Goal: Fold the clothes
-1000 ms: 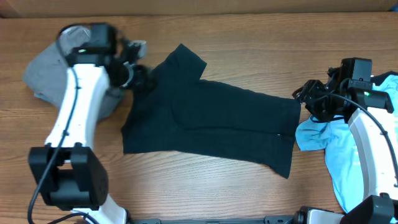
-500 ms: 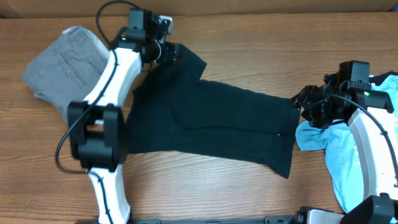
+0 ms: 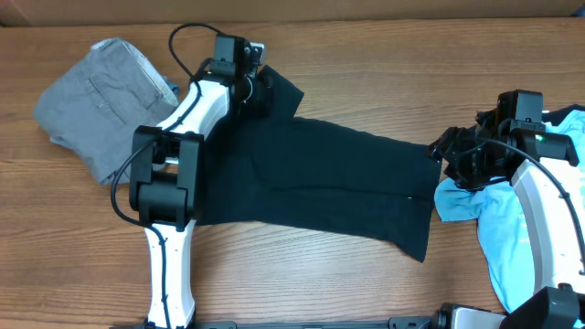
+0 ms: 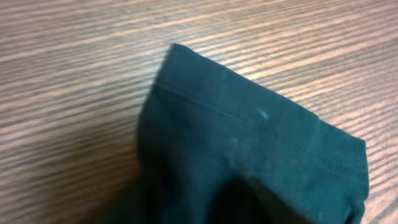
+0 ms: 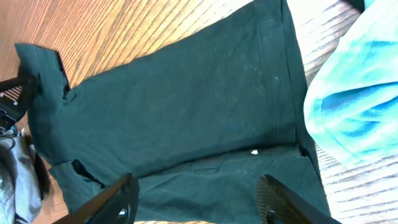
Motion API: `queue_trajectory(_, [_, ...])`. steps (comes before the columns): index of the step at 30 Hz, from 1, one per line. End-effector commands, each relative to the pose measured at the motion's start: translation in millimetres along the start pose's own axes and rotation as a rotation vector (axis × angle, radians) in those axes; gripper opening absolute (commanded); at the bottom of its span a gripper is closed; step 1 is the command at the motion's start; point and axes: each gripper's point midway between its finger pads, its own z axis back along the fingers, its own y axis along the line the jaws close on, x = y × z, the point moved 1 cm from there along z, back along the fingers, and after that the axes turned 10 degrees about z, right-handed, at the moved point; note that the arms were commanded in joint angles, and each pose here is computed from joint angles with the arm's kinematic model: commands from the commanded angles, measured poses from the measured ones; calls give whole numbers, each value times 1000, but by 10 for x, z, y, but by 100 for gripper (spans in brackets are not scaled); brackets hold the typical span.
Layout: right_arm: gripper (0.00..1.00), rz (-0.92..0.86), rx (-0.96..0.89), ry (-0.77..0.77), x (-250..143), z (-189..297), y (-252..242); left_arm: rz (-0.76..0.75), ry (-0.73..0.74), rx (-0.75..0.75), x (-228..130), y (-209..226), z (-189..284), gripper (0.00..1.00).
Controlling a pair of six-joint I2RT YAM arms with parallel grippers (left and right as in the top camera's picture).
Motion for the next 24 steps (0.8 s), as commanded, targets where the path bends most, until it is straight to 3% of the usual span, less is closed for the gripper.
queue_trajectory(1, [68,14,-4,-38,90,58,19,4,31,19,-87,32,-117,19])
queue_trajectory(2, [68,16,-6,-42,103,53,14,7,38,20,-103,42,-115,7])
queue_trajectory(3, [69,15,-13,-46,118,44,1,9,41,22,-107,50,-108,4])
queue_trajectory(9, [69,10,-58,-49,218,-99,-99,30,51,11,-28,74,134,4])
queue_trajectory(18, [64,27,-40,-105,588,-497,-139,37,5,2,263,-69,944,4])
queue_trajectory(24, [57,12,-67,-70,702,-995,-332,42,50,6,161,-118,1046,4])
